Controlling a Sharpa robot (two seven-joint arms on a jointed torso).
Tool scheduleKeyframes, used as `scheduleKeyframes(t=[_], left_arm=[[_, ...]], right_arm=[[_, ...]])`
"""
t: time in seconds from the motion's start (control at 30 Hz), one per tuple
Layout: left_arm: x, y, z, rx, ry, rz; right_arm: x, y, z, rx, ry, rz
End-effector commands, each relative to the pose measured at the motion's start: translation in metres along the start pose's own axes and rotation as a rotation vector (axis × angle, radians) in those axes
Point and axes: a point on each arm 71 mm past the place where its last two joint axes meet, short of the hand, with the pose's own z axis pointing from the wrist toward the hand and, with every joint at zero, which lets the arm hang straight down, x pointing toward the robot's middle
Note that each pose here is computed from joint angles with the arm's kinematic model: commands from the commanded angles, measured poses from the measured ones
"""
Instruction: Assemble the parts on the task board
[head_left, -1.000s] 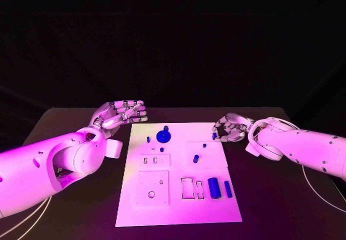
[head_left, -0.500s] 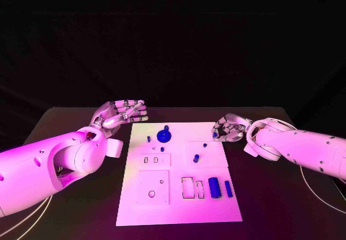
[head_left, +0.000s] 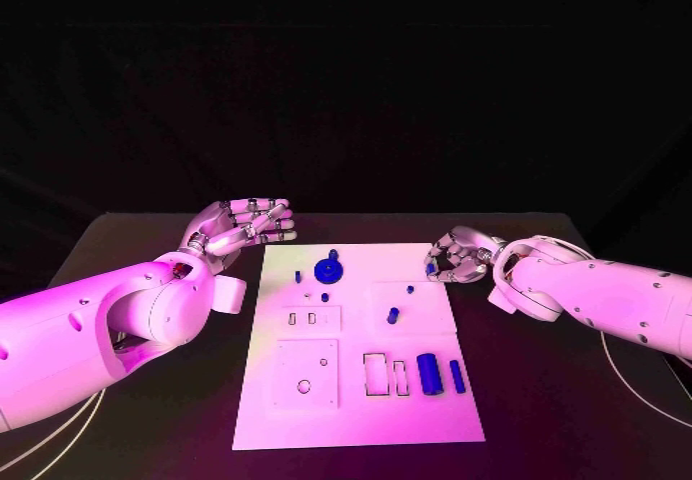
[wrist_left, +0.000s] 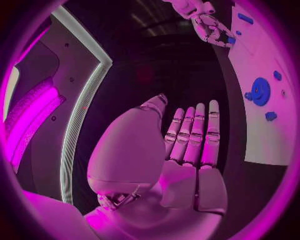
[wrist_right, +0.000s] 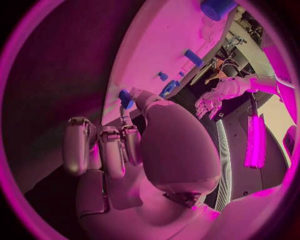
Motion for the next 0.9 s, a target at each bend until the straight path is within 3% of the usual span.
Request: scheduleKeyframes(t=[0.03, 0.57, 0.9], left_arm=[[0.0017, -0.0010, 0.0004, 0.006, 0.016, -0.008], [0.0010, -0.0009, 0.0005, 0.006, 0.013, -0.007], [0.0001, -0.0009, 0.0004, 0.006, 0.011, -0.006]], right_arm=[[0.0003, -0.0005, -0.0001, 0.003, -0.002, -0.008], [-0.0008, 0.0039, 0.0003, -0.032, -0.037, -0.002], [-0.0027, 0.0074, -0.0008, -0.035, -0.087, 0.000]])
